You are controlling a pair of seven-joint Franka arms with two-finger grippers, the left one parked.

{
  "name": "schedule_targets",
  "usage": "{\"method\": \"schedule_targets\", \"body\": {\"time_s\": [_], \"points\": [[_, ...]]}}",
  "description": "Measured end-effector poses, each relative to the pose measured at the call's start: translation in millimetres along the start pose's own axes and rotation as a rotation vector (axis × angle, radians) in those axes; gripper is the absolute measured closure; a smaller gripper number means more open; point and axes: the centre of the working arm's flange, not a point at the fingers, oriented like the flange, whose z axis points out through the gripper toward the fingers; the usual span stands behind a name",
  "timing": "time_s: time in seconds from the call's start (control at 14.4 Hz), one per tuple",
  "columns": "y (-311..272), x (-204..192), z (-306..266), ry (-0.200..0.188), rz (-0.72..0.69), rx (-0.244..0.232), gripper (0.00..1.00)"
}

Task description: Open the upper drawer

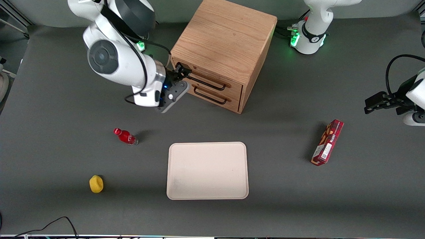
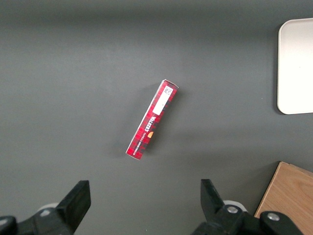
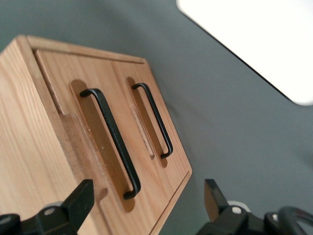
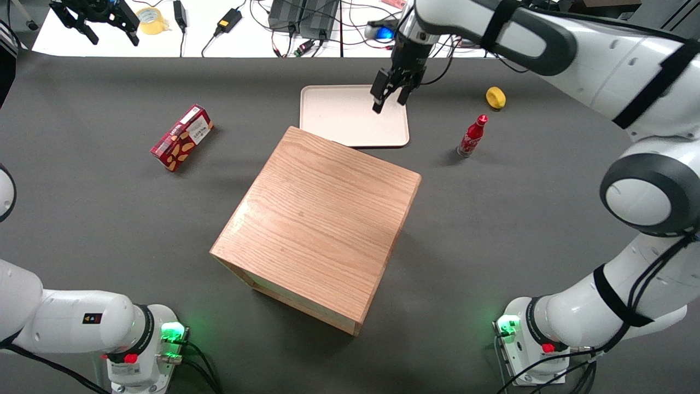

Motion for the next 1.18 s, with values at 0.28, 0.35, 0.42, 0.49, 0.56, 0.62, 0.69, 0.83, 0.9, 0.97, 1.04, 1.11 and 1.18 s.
{"method": "schedule_targets", "body": {"time_s": [0.28,0.35,0.42,0.49,0.56,0.62,0.69,0.83,0.9,0.97,1.04,1.11,1.18], "points": [[-12,23,53,-0.014,-0.1,0.051,0.0],[-15,27,65,-0.014,-0.107,0.058,0.0],[-16,29,77,-0.019,-0.113,0.061,0.0],[-16,31,88,-0.026,-0.119,0.056,0.0],[-16,32,98,-0.033,-0.123,0.05,0.0],[-17,32,106,-0.036,-0.127,0.049,0.0],[-18,32,115,-0.038,-0.129,0.05,0.0],[-19,33,126,-0.032,-0.13,0.049,0.0],[-18,32,130,-0.033,-0.128,0.048,0.0],[-16,32,134,-0.036,-0.126,0.048,0.0],[-14,32,136,-0.037,-0.126,0.046,0.0],[-11,33,138,-0.038,-0.125,0.041,0.0],[-10,34,139,-0.039,-0.129,0.035,0.0]]}}
